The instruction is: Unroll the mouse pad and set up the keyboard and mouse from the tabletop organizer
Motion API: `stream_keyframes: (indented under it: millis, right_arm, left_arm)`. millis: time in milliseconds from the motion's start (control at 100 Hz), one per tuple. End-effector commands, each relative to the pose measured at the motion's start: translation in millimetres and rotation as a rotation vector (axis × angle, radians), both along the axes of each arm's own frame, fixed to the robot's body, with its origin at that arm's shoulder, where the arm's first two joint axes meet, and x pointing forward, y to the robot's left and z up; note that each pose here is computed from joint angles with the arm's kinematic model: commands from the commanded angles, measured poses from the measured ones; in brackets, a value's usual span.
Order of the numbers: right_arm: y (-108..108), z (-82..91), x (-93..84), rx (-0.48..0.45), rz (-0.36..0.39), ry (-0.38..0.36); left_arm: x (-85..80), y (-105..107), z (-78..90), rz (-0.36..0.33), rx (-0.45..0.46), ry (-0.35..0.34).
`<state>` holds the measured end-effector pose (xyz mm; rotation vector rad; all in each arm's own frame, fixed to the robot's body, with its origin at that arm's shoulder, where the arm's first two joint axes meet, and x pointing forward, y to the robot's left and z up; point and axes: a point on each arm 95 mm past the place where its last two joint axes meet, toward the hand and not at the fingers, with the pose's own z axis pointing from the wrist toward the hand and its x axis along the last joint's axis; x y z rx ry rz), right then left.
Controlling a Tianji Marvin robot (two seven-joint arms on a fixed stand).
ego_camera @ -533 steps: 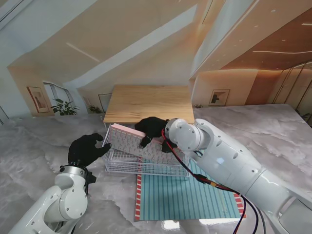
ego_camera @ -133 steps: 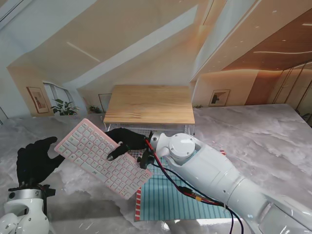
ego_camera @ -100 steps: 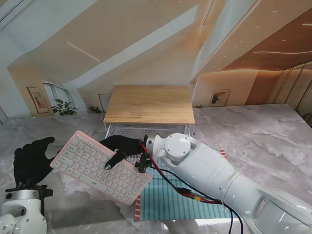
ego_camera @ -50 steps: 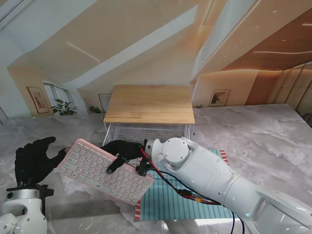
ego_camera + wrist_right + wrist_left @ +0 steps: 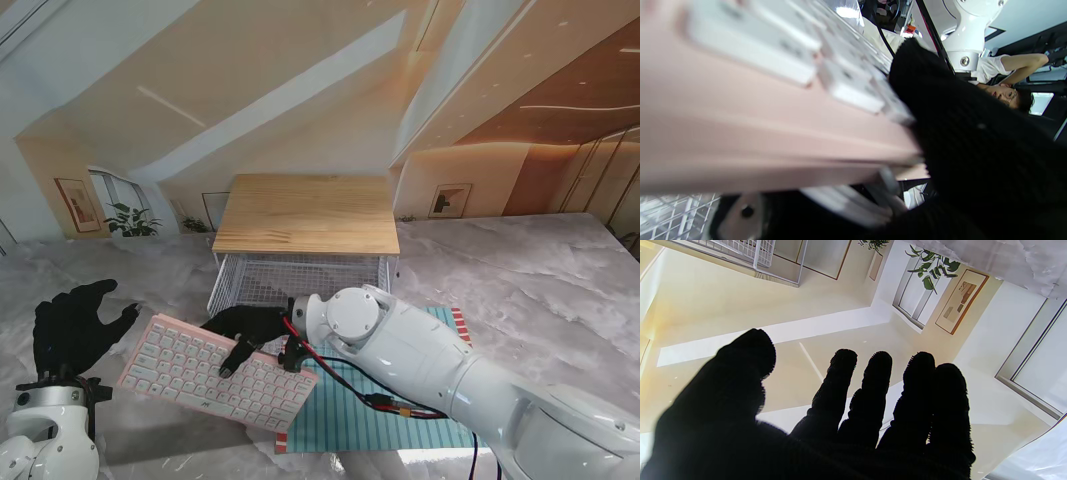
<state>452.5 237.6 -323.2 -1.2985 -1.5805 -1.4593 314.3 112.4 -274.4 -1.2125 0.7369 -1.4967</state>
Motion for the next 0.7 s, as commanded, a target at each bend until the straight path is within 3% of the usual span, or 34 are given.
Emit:
stream_keyframes:
  millis: [0,690]
  right_arm:
    - [9,3.4,-3.0,-0.003,0.040,-0.017]
    - [43,-11.3,-5.1,-0.093,0.167,-0.049]
  left_arm:
    - [0.0,-2,-0.9,-0.011,0.000,0.011]
    - [-1.8,1,-1.7,-0.006,0.002,0.013]
